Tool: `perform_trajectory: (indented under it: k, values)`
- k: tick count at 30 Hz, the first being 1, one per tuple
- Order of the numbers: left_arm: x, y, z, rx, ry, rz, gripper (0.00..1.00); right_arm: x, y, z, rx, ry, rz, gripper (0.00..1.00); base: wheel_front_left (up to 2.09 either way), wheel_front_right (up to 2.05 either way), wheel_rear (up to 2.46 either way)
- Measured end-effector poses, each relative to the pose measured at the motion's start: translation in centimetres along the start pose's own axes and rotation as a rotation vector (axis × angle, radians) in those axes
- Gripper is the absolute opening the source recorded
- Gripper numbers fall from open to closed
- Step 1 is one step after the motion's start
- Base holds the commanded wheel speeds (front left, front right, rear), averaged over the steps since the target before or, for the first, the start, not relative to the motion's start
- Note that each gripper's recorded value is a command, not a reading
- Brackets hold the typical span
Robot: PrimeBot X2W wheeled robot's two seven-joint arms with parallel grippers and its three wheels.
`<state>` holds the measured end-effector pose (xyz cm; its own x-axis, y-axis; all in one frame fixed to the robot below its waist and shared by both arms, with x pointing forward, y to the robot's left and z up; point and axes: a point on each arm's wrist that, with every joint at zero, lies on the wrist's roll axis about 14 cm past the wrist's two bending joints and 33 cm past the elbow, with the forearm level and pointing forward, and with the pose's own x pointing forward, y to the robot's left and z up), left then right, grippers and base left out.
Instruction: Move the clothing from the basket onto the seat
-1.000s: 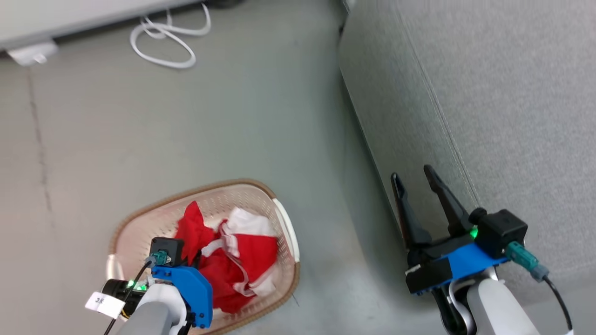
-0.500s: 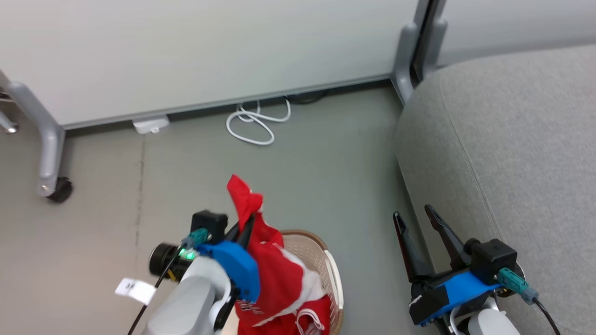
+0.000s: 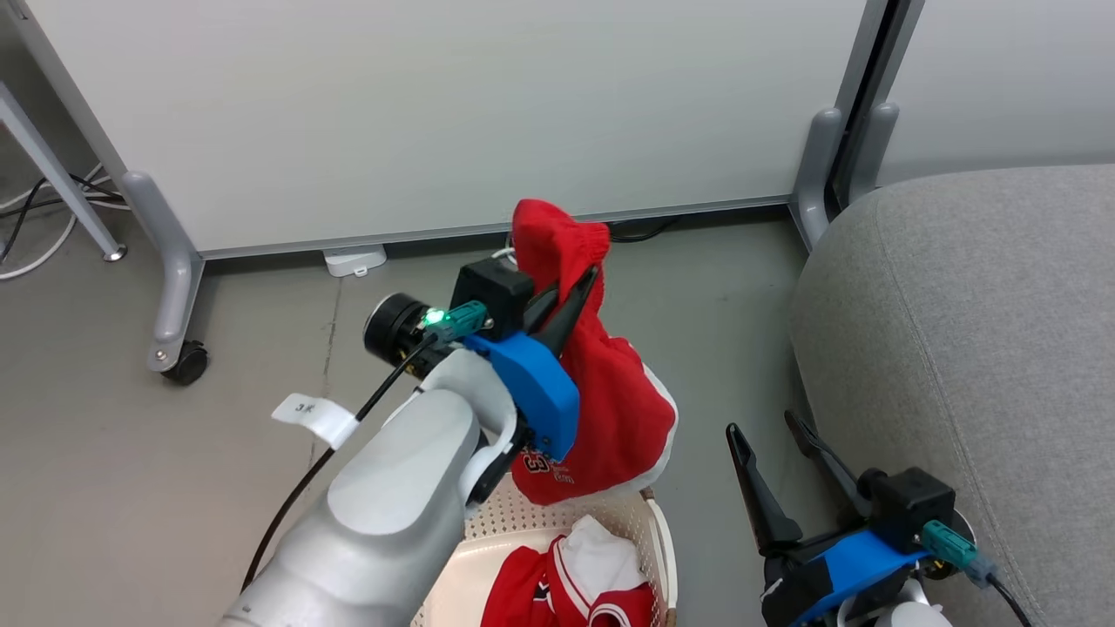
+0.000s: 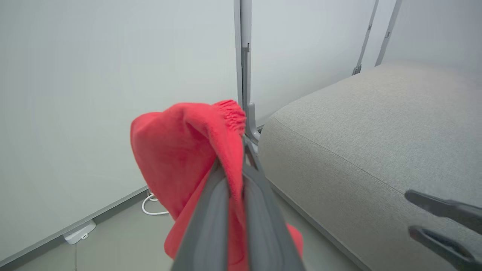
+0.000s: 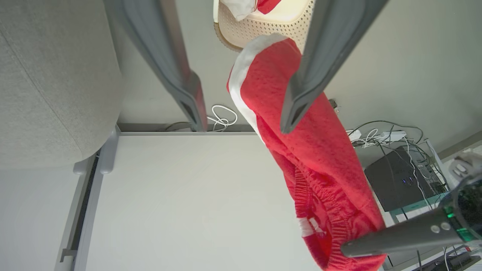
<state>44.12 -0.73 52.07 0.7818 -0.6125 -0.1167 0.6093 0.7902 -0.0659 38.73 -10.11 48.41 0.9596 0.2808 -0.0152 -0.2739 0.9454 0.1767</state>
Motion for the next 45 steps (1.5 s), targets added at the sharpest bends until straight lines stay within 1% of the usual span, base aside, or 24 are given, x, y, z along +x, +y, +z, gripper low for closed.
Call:
perform_trajectory:
  k: [10, 13, 18, 32, 37, 45]
  values:
    - [1.1, -4.1, 5.6, 0.137, -0.081, -0.144, 0.00, -0.3, 1.0, 0.1, -0.004, 0.006, 0.028, 1.00, 0.00, 0.00, 0.00]
    - [1.0, -6.0, 6.6, 0.152, -0.097, -0.199, 0.00, -0.7, 1.2, 0.0, -0.005, 0.010, 0.029, 1.00, 0.00, 0.00, 0.00]
    - [1.2, -7.7, 7.9, 0.163, -0.123, -0.253, 0.00, -1.1, 1.2, 0.1, -0.007, 0.009, 0.026, 1.00, 0.00, 0.00, 0.00]
    - [1.6, -9.9, 7.5, 0.168, -0.110, -0.312, 0.00, -1.5, 0.6, 0.6, -0.012, 0.002, 0.007, 1.00, 0.00, 0.00, 0.00]
    - [1.9, -10.5, 7.5, 0.172, -0.109, -0.335, 0.00, -0.5, 1.2, 1.6, -0.036, -0.006, 0.034, 1.00, 0.00, 0.00, 0.00]
    - [1.9, -11.2, 7.3, 0.169, -0.102, -0.358, 0.00, 1.1, 1.6, 1.3, -0.056, 0.062, 0.059, 1.00, 0.00, 0.00, 0.00]
